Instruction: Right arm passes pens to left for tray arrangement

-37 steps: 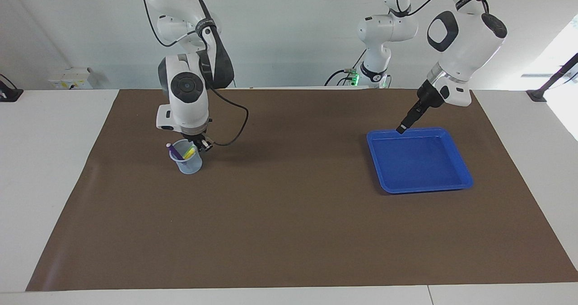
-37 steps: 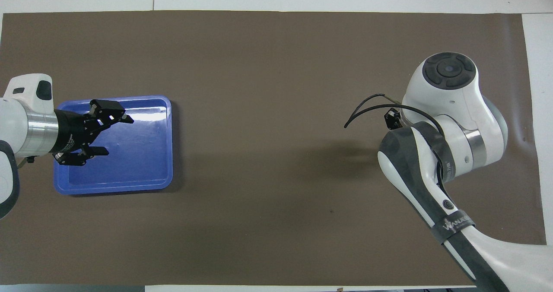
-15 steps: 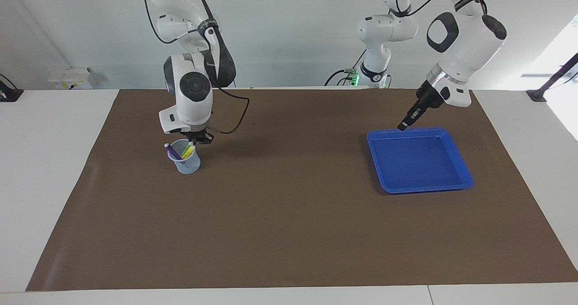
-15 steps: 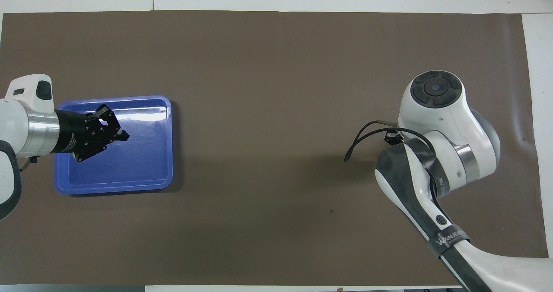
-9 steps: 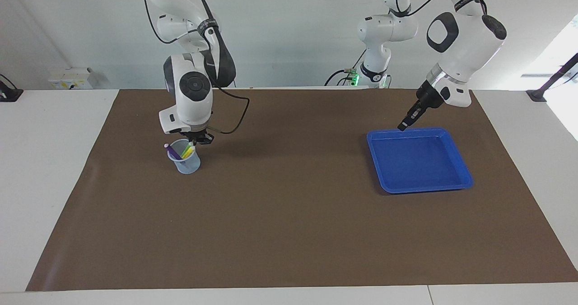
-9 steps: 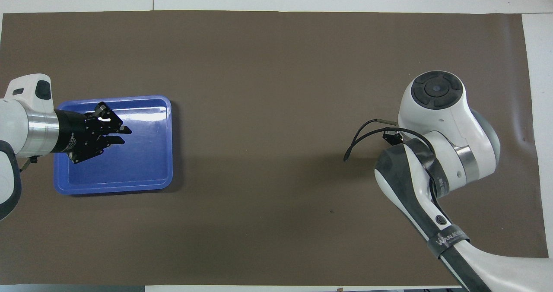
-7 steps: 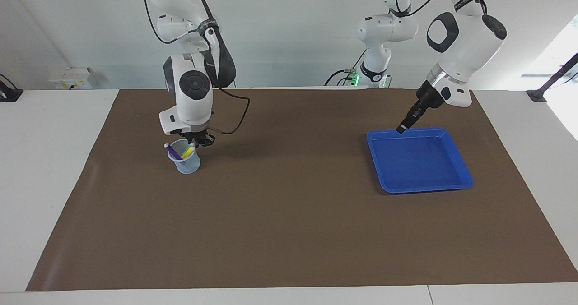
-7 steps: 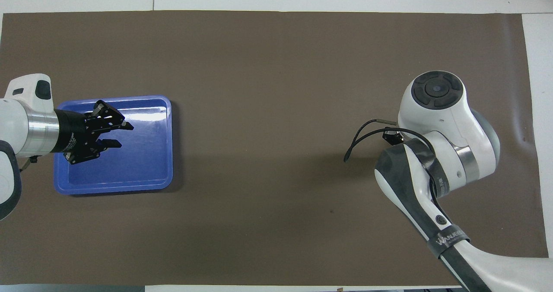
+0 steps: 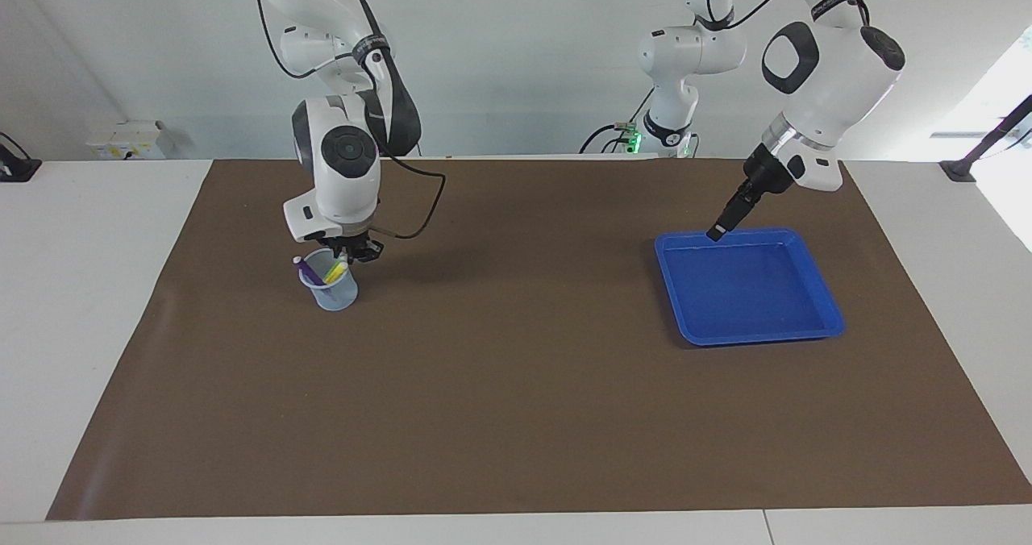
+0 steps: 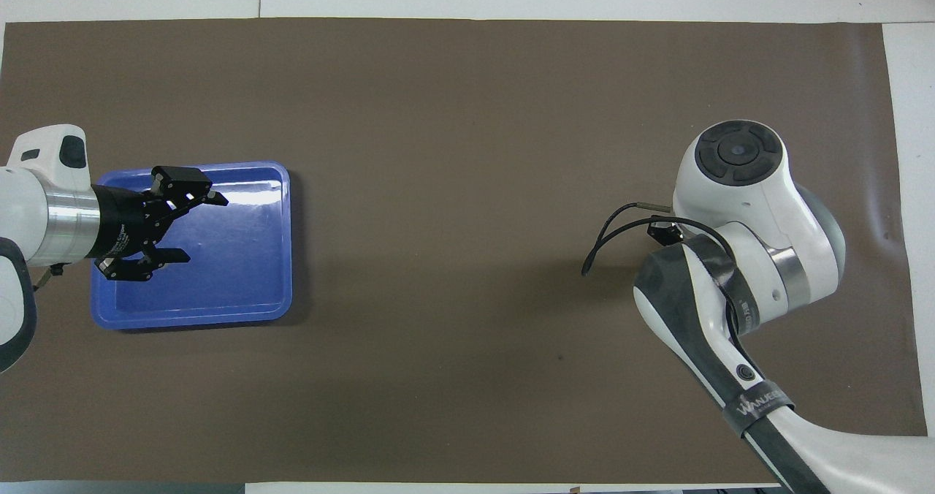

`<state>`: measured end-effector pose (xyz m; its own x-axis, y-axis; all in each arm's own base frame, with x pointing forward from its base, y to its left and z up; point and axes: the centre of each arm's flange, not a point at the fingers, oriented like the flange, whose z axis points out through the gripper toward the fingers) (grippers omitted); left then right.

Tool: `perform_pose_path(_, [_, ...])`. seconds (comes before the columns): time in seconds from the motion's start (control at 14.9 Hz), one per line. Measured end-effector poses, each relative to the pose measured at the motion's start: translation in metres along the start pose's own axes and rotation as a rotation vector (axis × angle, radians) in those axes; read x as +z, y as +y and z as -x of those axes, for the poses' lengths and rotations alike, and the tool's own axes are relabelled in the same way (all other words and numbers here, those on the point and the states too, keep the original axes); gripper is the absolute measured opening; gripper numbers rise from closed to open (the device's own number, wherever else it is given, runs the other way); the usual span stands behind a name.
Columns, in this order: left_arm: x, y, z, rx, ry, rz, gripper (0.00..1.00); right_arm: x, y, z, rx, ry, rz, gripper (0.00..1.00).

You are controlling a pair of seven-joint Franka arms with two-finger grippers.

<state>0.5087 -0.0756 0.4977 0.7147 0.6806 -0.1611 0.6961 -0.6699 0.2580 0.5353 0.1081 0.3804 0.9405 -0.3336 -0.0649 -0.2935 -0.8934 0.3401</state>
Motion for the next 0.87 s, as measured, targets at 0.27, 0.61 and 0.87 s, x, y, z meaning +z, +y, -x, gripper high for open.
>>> perform_pose_path(0.27, [0.0, 0.0, -0.0002, -0.001, 0.001, 0.001, 0.55, 0.0, 0.0004, -0.0003, -0.003, 0.004, 0.005, 0.28])
perform_pose_path(0.61, [0.0003, -0.0001, -0.0002, -0.002, 0.001, 0.001, 0.01, -0.0042, 0.0019, -0.0006, -0.003, 0.017, 0.002, 0.19])
perform_pose_path(0.87, [0.0004, -0.0001, -0.0002, -0.002, 0.001, 0.001, 0.01, -0.0064, 0.0026, -0.0025, 0.001, 0.03, -0.009, 0.19])
